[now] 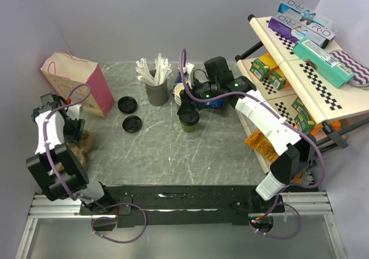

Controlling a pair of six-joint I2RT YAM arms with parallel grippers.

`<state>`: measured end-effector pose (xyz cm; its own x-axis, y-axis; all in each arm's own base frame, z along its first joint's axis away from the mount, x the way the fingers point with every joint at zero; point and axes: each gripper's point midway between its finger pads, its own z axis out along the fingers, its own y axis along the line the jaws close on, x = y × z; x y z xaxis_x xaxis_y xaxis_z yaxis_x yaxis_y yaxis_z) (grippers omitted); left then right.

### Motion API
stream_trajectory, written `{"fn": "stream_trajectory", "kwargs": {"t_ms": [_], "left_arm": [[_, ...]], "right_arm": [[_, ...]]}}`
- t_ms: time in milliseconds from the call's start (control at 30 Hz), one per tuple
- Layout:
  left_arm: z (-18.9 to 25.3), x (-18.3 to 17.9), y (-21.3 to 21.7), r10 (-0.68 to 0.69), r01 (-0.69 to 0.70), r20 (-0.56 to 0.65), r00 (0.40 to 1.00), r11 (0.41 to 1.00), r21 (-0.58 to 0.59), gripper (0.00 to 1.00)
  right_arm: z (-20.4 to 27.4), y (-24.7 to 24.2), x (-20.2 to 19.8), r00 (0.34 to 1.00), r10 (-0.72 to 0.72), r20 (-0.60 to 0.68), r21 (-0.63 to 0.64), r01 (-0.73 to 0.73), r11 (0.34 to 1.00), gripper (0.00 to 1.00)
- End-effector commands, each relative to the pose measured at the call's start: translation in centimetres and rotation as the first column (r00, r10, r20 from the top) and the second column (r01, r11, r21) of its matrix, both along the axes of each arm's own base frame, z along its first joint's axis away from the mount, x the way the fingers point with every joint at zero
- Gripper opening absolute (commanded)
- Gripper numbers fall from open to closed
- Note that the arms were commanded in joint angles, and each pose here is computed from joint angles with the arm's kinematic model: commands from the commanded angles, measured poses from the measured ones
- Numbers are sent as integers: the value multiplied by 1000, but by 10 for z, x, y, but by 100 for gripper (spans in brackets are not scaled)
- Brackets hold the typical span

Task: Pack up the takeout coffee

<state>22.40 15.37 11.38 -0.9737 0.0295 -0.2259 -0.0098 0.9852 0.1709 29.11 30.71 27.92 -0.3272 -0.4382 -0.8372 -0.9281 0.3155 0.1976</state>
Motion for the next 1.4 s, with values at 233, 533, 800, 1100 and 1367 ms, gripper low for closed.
{"fn": "stream_trajectory", "kwargs": {"t_ms": [233,533,800,1100,1367], "left_arm": [[-20,5,5,39,-41,-48,998,999,-33,57],[-35,-5,6,51,-57,-115,992,997,-50,56],[-39,-13,0,54,-64,-135,989,995,-73,50],[-30,-16,0,59,-68,-131,990,996,-64,38],[7,-12,3,52,-54,-67,996,998,-31,21]], "right_arm": [[-1,-7,-1,1000,-22,16,-11,22,1000,72],[-3,-8,0,1000,-23,17,-17,23,1000,72],[-8,-8,1,1000,-27,8,-24,27,999,72],[-10,-9,0,1000,-25,8,-22,26,999,71],[-12,-8,-4,1000,-20,-8,-15,20,1000,72]]}}
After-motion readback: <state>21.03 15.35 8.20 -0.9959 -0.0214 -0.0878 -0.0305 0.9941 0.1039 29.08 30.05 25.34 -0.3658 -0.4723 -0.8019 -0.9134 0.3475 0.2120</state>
